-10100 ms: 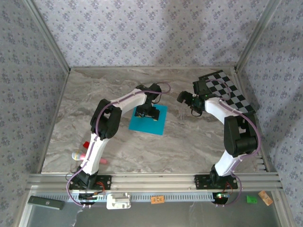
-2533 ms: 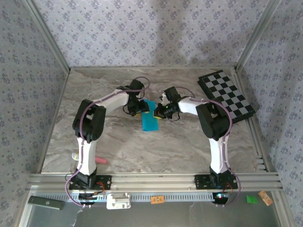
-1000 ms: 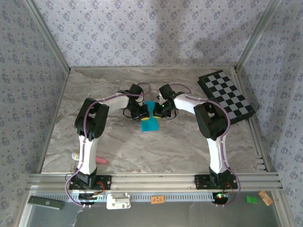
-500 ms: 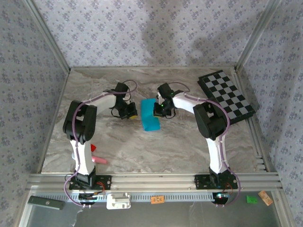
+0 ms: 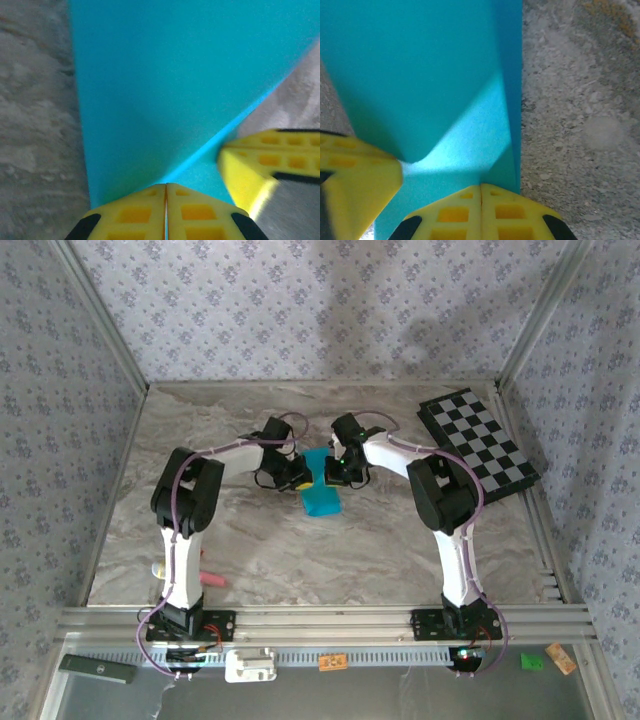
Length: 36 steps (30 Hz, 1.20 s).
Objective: Fold a paper plane with a square sheet of paper (pick it up from the middle)
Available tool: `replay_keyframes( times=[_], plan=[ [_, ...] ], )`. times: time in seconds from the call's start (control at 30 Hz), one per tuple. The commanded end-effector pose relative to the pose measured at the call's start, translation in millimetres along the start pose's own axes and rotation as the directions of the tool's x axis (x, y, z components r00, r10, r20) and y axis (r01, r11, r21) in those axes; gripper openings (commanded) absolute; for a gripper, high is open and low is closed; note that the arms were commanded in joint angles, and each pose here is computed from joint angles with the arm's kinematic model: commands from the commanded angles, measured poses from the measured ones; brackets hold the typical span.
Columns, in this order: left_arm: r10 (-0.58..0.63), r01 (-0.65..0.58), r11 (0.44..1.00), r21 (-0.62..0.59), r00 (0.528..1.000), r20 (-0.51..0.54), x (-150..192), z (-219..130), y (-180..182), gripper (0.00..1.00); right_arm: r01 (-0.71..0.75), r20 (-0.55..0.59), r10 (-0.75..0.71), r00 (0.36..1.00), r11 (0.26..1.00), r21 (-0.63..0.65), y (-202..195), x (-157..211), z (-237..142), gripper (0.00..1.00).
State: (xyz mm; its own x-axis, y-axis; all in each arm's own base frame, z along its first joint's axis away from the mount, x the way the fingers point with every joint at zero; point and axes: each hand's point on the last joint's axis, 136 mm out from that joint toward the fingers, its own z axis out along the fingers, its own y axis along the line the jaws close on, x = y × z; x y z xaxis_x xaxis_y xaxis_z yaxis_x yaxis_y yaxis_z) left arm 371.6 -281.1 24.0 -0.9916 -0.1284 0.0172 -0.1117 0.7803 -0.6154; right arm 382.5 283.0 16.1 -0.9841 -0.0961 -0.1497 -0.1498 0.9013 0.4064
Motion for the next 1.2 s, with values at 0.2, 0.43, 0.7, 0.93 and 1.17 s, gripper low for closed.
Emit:
replay_keyframes(
  times=[0.2, 0.43, 0.7, 0.93, 1.17],
  plan=[
    [-0.094, 0.112, 0.985, -0.131, 0.987, 0.133, -28.7, -27.6, 66.0, 0.08, 0.043, -0.275, 0.077, 0.958, 0.913, 0.407, -110.6, 80.3, 31.9, 0.05],
    [0.079, -0.095, 0.989, 0.110, 0.986, 0.146, -25.8, -55.6, -11.3, 0.08, 0.058, -0.272, 0.065, 0.960, 0.906, 0.419, -111.0, 76.1, 29.4, 0.06],
    [0.113, -0.123, 0.983, 0.138, 0.991, 0.076, -18.4, -9.0, -41.0, 0.08, 0.067, -0.288, 0.062, 0.955, 0.906, 0.417, -111.6, 80.4, 31.8, 0.06],
    [0.074, -0.078, 0.996, 0.046, 0.994, 0.077, -39.5, 9.4, -18.4, 0.08, 0.089, -0.301, 0.040, 0.953, 0.910, 0.405, -109.3, 81.0, 30.4, 0.06],
    [0.069, -0.062, 0.995, -0.075, 0.994, 0.084, -59.1, 3.1, 36.8, 0.08, 0.130, -0.322, 0.019, 0.947, 0.890, 0.436, -113.5, 83.4, 26.8, 0.06]
  ],
)
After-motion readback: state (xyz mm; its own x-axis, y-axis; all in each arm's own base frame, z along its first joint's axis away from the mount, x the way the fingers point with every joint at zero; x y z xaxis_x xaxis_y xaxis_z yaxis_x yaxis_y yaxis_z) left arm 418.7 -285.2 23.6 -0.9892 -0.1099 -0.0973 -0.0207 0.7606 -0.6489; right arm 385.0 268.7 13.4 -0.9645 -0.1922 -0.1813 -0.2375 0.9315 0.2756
